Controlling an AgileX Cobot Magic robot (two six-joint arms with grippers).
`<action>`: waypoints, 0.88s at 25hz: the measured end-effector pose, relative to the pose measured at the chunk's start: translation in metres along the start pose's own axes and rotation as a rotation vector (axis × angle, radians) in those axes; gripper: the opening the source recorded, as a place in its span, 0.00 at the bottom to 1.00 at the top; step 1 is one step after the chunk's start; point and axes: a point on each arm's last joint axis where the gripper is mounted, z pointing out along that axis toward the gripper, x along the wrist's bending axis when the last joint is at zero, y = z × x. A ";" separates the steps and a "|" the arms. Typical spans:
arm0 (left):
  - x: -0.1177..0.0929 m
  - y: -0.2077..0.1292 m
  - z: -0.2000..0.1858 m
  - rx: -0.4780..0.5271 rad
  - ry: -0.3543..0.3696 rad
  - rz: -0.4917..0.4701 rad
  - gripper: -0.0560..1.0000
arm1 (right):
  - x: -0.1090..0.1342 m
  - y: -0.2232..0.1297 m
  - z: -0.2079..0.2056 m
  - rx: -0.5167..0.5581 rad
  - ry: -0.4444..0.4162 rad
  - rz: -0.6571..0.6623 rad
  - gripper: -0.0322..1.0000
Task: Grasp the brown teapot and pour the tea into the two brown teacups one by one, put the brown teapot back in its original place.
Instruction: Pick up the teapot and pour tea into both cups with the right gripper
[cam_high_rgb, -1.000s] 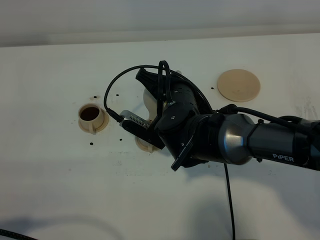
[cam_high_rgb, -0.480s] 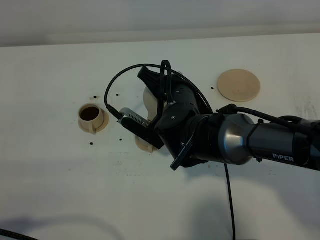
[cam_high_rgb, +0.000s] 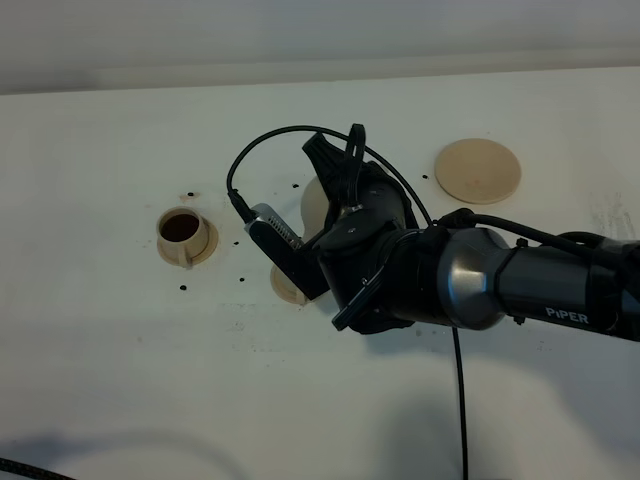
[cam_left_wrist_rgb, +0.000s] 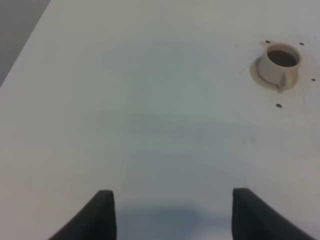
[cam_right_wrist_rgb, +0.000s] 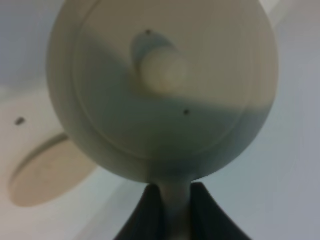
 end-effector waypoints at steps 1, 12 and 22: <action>0.000 0.000 0.000 0.000 0.000 0.000 0.51 | 0.001 0.000 0.000 -0.004 0.011 0.018 0.12; 0.000 0.000 0.000 0.000 0.000 0.000 0.51 | 0.010 -0.003 -0.001 0.044 0.107 0.235 0.12; 0.000 0.000 0.000 0.000 0.000 0.000 0.51 | 0.017 0.004 -0.011 0.090 0.176 0.559 0.12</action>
